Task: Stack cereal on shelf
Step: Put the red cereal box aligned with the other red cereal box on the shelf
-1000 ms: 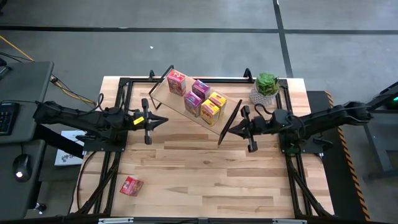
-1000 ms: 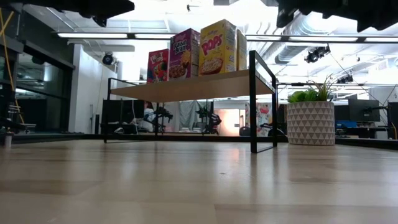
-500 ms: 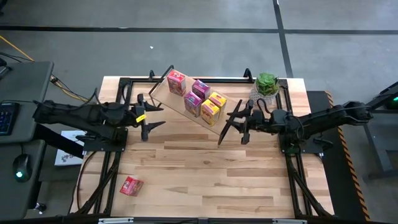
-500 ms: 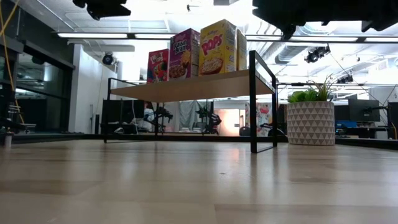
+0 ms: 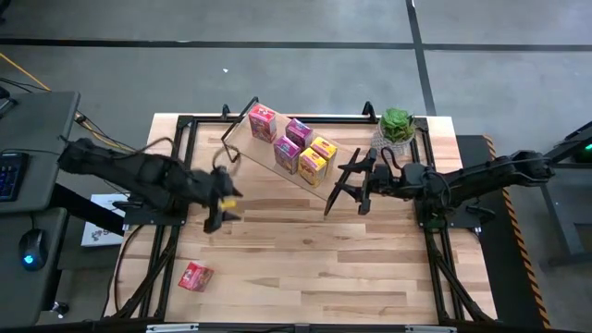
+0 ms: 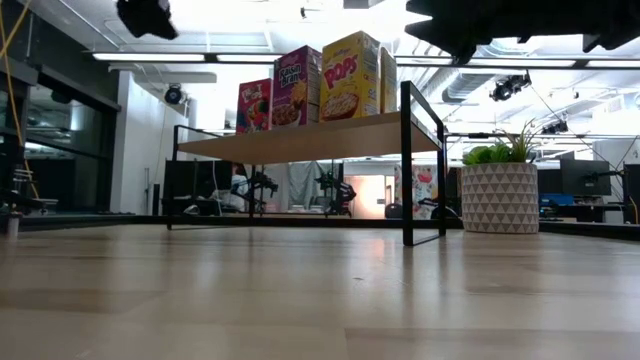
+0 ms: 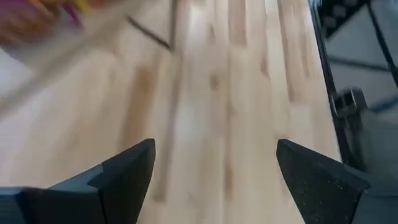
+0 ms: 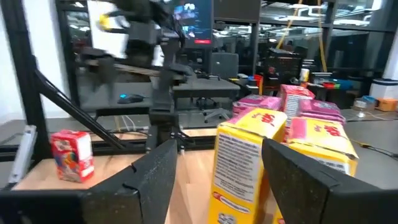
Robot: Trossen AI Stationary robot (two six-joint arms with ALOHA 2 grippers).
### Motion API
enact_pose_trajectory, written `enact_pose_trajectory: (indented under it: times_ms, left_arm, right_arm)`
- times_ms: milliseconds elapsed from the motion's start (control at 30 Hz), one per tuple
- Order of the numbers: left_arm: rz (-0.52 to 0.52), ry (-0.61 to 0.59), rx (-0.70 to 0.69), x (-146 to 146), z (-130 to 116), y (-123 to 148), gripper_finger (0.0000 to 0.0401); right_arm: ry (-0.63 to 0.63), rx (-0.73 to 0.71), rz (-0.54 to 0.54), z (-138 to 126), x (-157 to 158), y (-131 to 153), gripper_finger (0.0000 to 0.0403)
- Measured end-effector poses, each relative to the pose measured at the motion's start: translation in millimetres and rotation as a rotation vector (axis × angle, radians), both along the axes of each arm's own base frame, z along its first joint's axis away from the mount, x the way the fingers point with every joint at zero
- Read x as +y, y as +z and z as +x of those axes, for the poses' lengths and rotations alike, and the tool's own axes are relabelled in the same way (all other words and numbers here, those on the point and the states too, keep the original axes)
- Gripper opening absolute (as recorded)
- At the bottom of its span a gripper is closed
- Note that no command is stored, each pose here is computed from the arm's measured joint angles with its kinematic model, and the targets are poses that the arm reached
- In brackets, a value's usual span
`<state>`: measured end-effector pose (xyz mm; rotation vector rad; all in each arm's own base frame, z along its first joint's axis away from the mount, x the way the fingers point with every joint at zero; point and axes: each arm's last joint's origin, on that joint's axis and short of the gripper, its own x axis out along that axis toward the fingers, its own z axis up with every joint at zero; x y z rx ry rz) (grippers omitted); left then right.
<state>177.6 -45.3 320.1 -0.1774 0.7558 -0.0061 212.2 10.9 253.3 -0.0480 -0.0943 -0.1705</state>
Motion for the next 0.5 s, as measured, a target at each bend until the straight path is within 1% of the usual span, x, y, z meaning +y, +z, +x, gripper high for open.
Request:
enact_pose_trajectory:
  times_ms: [100, 233, 400, 500]
  left_arm:
    - [-0.02, -0.033, 0.116, -19.8, 8.4, -3.0, 0.0327]
    - [0.017, -0.11, 0.241, -45.5, 17.3, -8.2, 0.0326]
    - [0.052, -0.211, 0.294, -76.8, 25.6, -10.6, 0.0326]
    - [0.113, -0.246, 0.324, -93.6, 26.2, -16.8, 0.0326]
  right_arm:
    - [-0.029, 0.014, -0.005, 0.0, -0.8, -1.2, 0.0229]
    - [-0.036, 0.035, -0.006, 0.1, -1.0, -3.2, 0.0229]
    - [-0.036, 0.046, -0.022, 0.2, -1.0, -3.9, 0.0229]
    - [-0.036, 0.054, -0.023, 0.2, -0.9, -4.7, 0.0229]
